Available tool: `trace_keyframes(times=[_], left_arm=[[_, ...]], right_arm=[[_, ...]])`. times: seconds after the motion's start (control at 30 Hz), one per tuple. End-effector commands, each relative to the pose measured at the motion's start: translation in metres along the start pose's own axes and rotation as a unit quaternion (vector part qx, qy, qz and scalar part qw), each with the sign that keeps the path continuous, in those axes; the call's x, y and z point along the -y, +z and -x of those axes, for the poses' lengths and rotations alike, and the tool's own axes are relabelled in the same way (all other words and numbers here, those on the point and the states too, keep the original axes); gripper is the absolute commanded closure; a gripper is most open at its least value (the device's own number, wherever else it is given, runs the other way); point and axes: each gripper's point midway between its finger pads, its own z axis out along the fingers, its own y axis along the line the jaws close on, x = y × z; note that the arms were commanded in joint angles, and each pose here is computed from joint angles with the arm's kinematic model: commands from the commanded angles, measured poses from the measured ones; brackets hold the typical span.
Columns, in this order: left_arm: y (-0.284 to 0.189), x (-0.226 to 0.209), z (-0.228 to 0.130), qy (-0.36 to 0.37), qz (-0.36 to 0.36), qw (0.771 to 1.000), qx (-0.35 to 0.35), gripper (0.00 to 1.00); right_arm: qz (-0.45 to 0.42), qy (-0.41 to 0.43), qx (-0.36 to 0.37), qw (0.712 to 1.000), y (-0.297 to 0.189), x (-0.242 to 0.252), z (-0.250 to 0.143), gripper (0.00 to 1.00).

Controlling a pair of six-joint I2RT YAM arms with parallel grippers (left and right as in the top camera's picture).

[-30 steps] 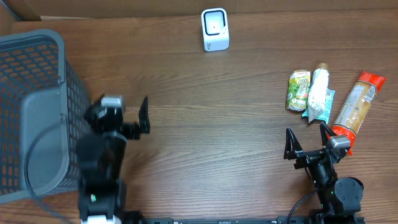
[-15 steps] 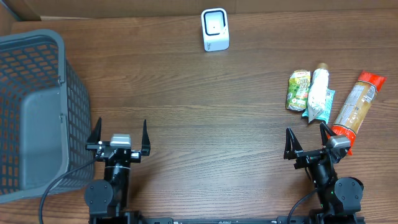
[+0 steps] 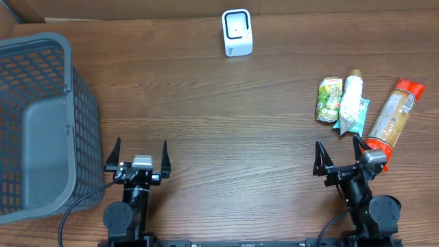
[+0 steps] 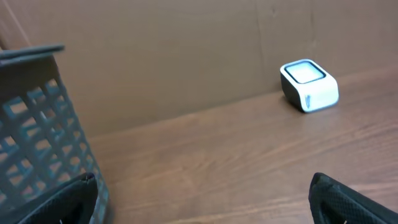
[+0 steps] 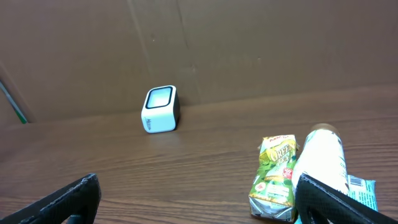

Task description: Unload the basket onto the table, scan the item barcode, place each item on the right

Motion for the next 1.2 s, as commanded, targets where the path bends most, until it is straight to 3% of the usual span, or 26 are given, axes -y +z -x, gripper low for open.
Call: trace_keyframes(times=[0.0,0.13,1.17], left_arm=[[-0.001,0.003,-0.005,0.010,-0.006,1.000,-0.004,0.00],[-0.002,0.007,-0.021,0.006,-0.015,0.999,-0.036,0.01],[-0.002,0.007,-0.020,0.005,-0.014,0.999,-0.035,0.00]], right_arm=[[-0.001,0.001,0.002,1.000,0.000,0.001,-0.002,0.00],[-0.001,0.001,0.002,1.000,0.000,0.001,-0.002,0.00],[-0.001,0.001,0.002,1.000,0.000,0.001,-0.002,0.00]])
